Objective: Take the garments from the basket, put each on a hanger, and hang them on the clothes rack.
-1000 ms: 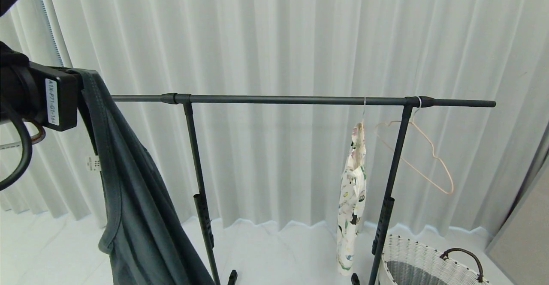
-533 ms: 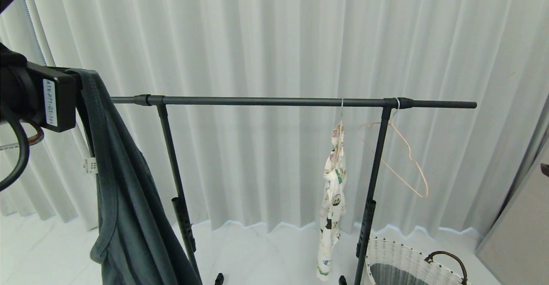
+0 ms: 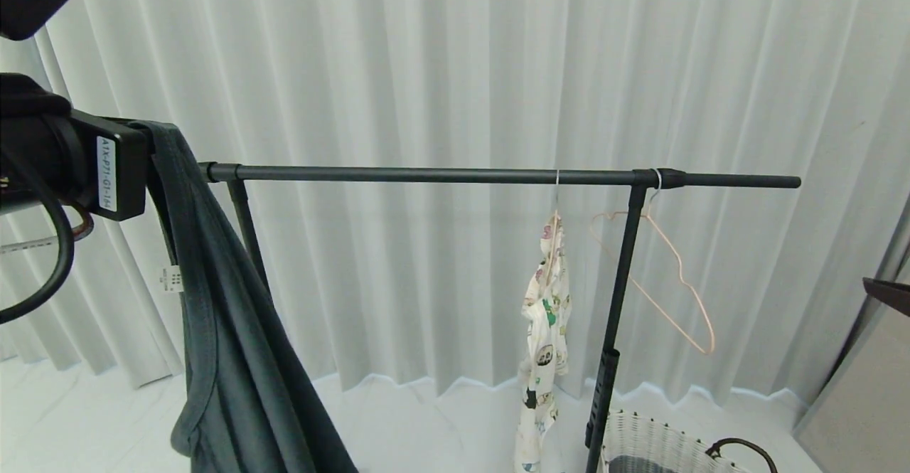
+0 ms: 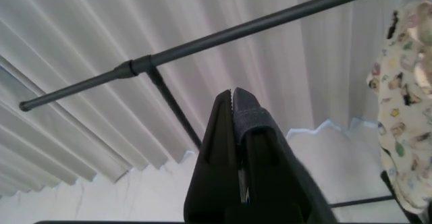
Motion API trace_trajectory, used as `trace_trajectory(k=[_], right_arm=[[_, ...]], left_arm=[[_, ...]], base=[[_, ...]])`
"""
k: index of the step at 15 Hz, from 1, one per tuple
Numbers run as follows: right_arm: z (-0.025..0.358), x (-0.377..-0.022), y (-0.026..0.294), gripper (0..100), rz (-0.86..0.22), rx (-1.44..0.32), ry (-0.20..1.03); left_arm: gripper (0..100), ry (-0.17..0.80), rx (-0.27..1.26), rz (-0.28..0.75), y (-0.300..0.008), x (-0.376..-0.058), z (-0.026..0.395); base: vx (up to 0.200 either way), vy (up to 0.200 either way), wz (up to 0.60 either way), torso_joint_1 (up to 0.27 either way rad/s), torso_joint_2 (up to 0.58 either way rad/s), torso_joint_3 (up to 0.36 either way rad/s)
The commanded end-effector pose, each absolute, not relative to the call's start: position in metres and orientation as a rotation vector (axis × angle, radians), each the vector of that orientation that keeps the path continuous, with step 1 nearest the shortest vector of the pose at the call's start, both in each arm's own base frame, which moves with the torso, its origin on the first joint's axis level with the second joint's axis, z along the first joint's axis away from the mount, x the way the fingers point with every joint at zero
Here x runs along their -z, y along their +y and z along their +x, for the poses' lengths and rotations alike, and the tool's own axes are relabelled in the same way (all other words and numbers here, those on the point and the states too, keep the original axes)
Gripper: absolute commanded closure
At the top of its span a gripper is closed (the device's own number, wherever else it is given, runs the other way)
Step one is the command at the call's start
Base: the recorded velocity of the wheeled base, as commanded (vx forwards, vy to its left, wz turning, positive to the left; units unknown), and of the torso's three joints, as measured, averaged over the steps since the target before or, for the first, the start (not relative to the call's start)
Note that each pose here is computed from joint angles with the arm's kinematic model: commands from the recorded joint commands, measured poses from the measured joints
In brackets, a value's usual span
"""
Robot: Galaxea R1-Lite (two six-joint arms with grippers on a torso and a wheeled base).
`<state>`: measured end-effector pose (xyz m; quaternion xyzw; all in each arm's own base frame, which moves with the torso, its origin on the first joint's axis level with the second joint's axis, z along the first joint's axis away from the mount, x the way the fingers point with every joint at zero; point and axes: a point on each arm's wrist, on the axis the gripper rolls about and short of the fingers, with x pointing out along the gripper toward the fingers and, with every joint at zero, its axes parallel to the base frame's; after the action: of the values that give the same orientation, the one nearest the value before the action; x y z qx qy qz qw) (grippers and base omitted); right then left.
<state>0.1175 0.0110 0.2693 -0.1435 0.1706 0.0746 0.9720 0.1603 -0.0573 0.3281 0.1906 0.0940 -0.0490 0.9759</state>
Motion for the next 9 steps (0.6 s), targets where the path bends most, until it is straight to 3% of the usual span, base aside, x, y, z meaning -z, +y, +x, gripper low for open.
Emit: trace_trajectory(k=[1,8,9], right_arm=[[0.129,-0.263,0.012,0,-0.29,-0.157,0.391],[0.159,-0.227,0.019,0,-0.198,-0.223,0.541],[0.167,-0.222,0.023,0,-0.182,-0.241,0.537]], left_arm=[[100,0.196,0.099,0.388,-0.058,-0.327,0.163],[100,0.199,0.106,0.39,-0.06,-0.326,0.163],[100,0.197,0.114,0.39,-0.061,-0.326,0.163]], base=[[0.2,0.0,0.0,0.002,0.0,0.002],[0.2,0.0,0.0,0.002,0.0,0.002],[0.0,0.0,0.0,0.0,0.0,0.0]])
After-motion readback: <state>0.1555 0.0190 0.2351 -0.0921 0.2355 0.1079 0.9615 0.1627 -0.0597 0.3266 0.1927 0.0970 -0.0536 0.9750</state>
